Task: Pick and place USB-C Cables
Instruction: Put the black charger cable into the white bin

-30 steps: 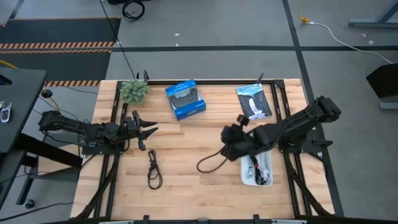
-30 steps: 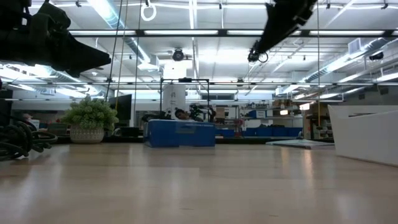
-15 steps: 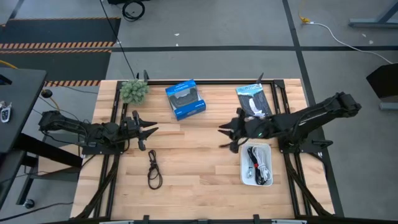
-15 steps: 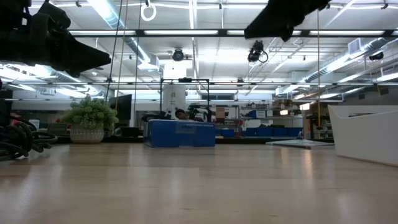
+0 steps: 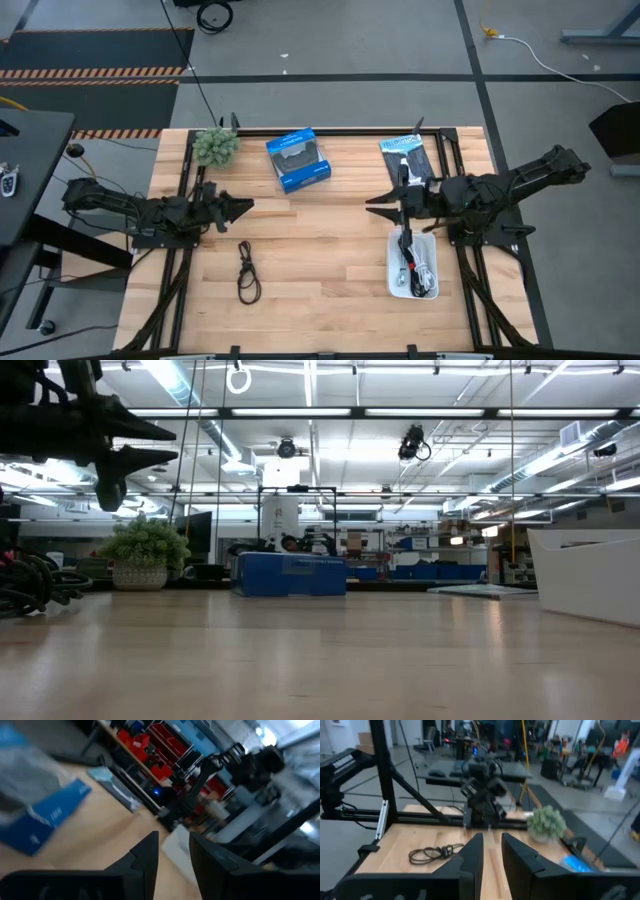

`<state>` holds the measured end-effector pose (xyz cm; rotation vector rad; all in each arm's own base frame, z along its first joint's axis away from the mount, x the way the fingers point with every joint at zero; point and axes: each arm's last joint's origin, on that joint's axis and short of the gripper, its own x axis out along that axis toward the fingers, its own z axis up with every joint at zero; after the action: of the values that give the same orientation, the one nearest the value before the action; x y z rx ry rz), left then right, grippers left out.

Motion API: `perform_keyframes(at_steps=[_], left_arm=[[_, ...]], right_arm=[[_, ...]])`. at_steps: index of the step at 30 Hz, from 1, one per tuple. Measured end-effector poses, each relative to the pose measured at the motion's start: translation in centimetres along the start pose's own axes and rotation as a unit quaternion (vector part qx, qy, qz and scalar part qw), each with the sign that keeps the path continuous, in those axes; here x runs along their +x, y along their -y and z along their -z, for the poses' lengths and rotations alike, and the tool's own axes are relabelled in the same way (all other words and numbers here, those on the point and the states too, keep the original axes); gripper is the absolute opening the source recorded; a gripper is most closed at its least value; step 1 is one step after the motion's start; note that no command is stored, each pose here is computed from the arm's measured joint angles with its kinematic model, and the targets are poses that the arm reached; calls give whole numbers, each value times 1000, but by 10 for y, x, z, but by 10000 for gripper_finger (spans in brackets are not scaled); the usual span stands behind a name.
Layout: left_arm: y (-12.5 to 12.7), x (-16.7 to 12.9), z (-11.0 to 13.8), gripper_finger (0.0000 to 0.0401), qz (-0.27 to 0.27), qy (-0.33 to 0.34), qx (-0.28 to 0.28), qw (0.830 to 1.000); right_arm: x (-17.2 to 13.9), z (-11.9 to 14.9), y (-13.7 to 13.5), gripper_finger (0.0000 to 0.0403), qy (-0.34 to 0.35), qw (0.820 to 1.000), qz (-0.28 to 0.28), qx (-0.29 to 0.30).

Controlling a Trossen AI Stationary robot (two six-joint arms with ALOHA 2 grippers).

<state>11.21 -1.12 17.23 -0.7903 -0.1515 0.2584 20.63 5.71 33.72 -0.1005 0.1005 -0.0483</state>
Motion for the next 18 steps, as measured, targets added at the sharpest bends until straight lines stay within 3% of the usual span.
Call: perform_keyframes(at_steps=[5,8,13,18], left_arm=[[-1,0,1,117,-1,-7,-108,994],[2,0,1,117,21,-26,-134,990],[22,7,-3,117,50,-71,-120,989],[56,23,-12,117,43,-113,-56,991]], right_arm=[[-1,-1,-3,75,5,999,-6,-48],[-1,-1,-2,75,6,997,-3,-75],[0,-1,2,75,-4,990,44,-132],[0,0,8,75,-24,979,110,-169]])
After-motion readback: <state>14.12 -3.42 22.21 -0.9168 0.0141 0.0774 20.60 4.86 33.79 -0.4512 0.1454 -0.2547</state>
